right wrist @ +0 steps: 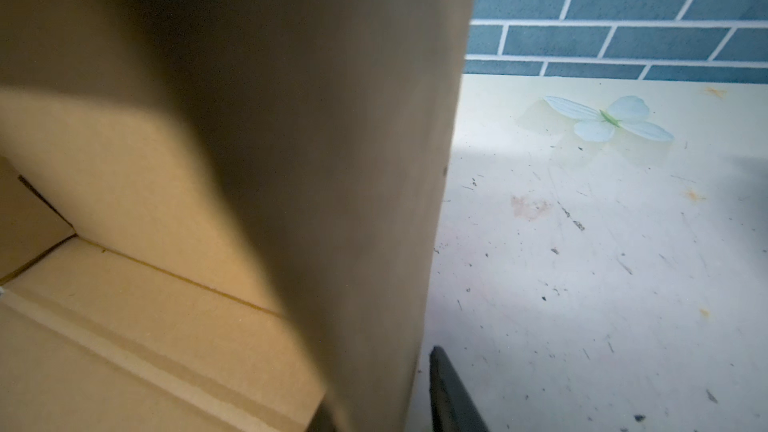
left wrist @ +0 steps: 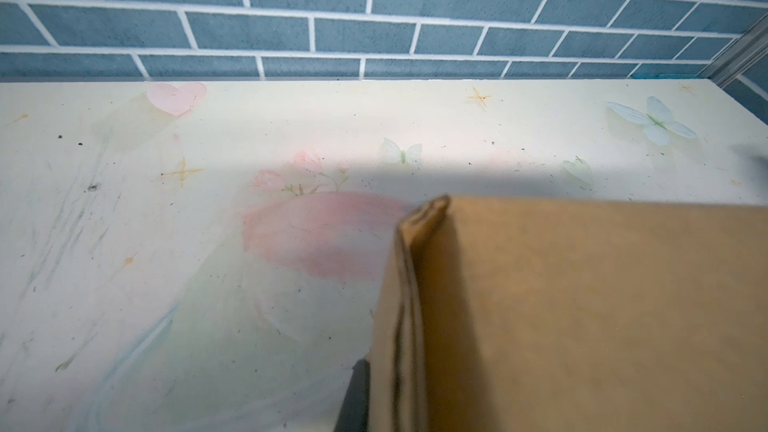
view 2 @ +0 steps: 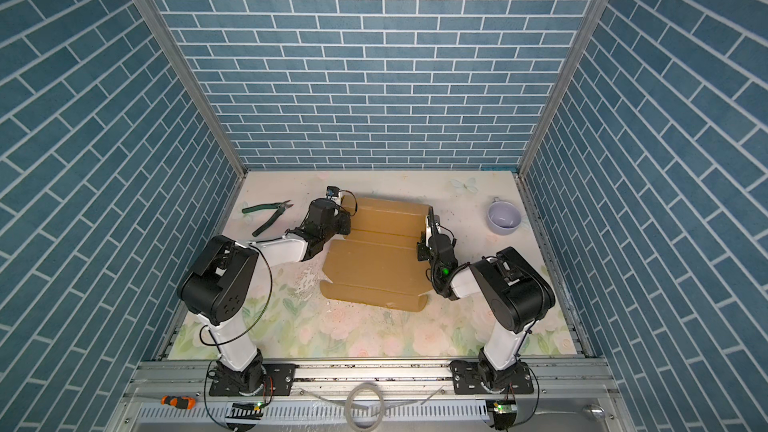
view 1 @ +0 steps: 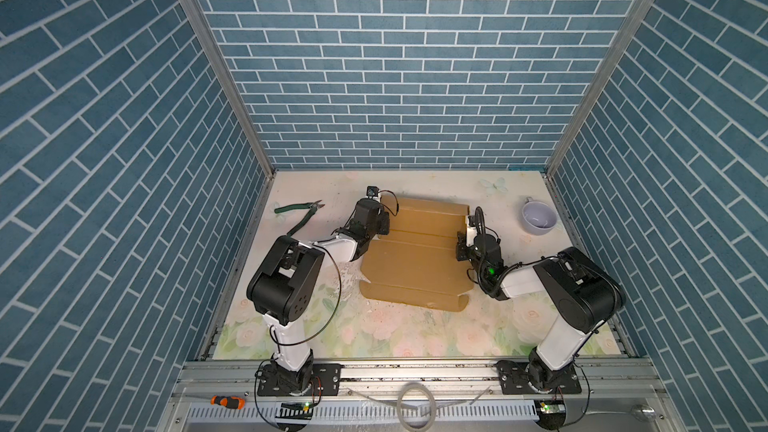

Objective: Fold the paper box

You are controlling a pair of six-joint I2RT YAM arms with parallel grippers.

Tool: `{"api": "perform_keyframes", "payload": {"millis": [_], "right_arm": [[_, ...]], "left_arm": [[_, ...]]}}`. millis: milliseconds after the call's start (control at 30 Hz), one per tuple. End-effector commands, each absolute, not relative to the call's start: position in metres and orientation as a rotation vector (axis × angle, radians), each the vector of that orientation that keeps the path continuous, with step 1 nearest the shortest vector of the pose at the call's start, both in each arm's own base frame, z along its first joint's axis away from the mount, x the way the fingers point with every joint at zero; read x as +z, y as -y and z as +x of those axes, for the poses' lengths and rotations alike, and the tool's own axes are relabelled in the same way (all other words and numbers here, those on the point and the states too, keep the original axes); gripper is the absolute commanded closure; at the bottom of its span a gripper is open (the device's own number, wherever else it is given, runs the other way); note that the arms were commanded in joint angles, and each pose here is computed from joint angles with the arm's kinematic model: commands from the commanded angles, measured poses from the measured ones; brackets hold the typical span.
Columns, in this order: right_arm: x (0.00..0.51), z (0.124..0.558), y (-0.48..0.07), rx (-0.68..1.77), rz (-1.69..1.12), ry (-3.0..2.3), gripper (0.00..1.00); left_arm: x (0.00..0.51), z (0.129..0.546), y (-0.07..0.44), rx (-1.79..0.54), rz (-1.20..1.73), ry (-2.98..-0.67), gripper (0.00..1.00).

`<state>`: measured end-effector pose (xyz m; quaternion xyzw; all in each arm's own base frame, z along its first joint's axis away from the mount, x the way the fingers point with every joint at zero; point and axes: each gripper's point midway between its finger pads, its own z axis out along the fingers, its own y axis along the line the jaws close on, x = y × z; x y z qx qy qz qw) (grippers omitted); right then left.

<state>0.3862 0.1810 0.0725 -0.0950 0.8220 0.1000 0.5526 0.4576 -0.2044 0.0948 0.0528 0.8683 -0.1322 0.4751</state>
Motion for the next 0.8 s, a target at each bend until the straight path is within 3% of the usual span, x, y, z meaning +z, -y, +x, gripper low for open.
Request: {"api": "perform_keyframes", "payload": {"millis": [0,200,467,767], "right_arm": [[0.024,0.358,-0.166,0.200,-0.258,-2.127,0.62],[0.019,0.352,-0.168,0.225,-0.268,-2.151,0.62],[0.042,0.340,-0.176,0.323,-0.296,-2.159,0.39],[0.074,0.317,-0.177,0.525,-0.297,-2.206,0.32]], "left_arm": [[-0.017,0.394,0.183,-0.263,0.111,-2.491,1.00],[-0.026,0.390,0.180,-0.259,0.081,-2.480,1.00],[-0.034,0.383,0.175,-0.239,0.076,-2.472,1.00],[-0.034,0.385,0.175,-0.227,0.076,-2.476,1.00]]}}
